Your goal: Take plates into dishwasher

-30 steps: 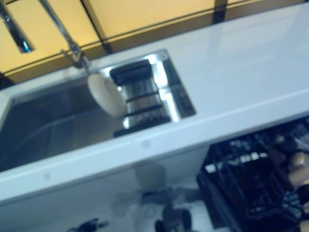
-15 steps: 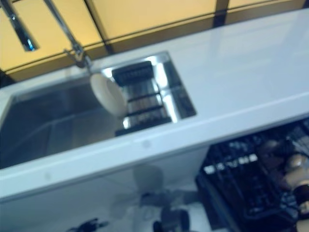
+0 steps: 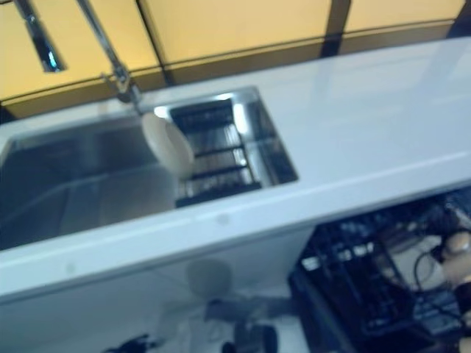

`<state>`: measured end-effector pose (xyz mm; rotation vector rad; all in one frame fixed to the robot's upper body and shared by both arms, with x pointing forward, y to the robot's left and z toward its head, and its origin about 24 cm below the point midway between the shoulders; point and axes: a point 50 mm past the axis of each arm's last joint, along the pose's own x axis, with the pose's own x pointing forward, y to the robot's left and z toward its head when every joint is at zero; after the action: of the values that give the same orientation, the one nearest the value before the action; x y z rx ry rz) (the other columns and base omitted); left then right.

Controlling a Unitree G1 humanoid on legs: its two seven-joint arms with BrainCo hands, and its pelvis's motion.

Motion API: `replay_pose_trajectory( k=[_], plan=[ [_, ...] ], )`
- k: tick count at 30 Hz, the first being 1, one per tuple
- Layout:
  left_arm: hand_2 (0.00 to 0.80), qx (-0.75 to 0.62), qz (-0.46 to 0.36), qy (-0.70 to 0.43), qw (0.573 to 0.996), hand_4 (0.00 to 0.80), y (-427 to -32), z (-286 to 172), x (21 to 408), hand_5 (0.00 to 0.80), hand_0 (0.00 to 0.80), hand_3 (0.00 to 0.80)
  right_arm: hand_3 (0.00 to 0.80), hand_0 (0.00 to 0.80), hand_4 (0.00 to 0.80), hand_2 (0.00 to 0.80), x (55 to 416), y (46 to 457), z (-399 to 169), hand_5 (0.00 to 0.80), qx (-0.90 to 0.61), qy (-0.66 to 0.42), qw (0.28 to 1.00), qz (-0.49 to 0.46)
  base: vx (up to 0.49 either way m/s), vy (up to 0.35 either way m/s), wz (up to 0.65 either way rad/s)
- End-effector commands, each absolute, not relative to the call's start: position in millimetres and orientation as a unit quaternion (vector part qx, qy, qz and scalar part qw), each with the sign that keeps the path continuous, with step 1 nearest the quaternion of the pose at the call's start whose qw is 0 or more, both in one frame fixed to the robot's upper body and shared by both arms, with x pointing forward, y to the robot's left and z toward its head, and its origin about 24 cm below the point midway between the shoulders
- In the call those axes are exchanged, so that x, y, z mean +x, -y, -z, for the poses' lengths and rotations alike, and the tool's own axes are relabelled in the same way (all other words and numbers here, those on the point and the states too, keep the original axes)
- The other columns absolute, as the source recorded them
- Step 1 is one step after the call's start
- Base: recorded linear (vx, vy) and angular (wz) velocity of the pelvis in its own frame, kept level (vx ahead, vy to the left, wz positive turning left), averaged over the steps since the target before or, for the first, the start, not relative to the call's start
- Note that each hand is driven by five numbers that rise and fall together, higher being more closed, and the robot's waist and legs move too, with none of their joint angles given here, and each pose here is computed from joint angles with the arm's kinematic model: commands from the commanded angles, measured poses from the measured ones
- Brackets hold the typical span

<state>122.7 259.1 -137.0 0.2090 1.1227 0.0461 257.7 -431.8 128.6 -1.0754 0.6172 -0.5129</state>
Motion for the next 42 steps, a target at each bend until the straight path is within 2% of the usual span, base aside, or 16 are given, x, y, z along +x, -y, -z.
replay_pose_trajectory(
  k=[1, 14, 23, 30, 35, 42],
  plan=[
    [0.0, 0.123, -0.044, -0.551, 0.824, 0.0, -280, 136, 111, 0.0, 0.0, 0.0, 0.0, 0.0, 0.0, 0.0, 243, 452, -158, 0.0, -0.522, -0.278, 0.755, 0.286, 0.012, 0.035, -0.02],
    [0.0, 0.121, -0.062, -0.563, 0.815, 0.0, -284, 139, 102, 0.0, 0.0, 0.0, 0.0, 0.0, 0.0, 0.0, 205, 483, -186, 0.0, -0.523, -0.287, 0.728, 0.338, 0.019, 0.032, -0.06],
    [0.0, 0.117, -0.076, -0.562, 0.815, 0.0, -289, 138, 102, 0.0, 0.0, 0.0, 0.0, 0.0, 0.0, 0.0, 202, 486, -233, 0.0, -0.481, -0.209, 0.746, 0.411, 0.001, 0.002, 0.0],
    [0.0, 0.11, -0.074, -0.561, 0.817, 0.0, -283, 140, 103, 0.0, 0.0, 0.0, 0.0, 0.0, 0.0, 0.0, 226, 458, -308, 0.0, -0.538, -0.062, 0.716, 0.44, 0.019, 0.02, 0.06],
    [0.0, 0.108, -0.074, -0.568, 0.813, 0.0, -283, 141, 98, 0.0, 0.0, 0.0, 0.0, 0.0, 0.0, 0.0, 242, 425, -352, 0.0, -0.632, 0.016, 0.653, 0.417, 0.035, 0.033, 0.17],
    [0.0, 0.11, -0.077, -0.575, 0.807, 0.0, -281, 142, 98, 0.0, 0.0, 0.0, 0.0, 0.0, 0.0, 0.0, 268, 379, -384, 0.0, -0.738, 0.073, 0.559, 0.372, 0.034, 0.028, 0.26]
  ],
)
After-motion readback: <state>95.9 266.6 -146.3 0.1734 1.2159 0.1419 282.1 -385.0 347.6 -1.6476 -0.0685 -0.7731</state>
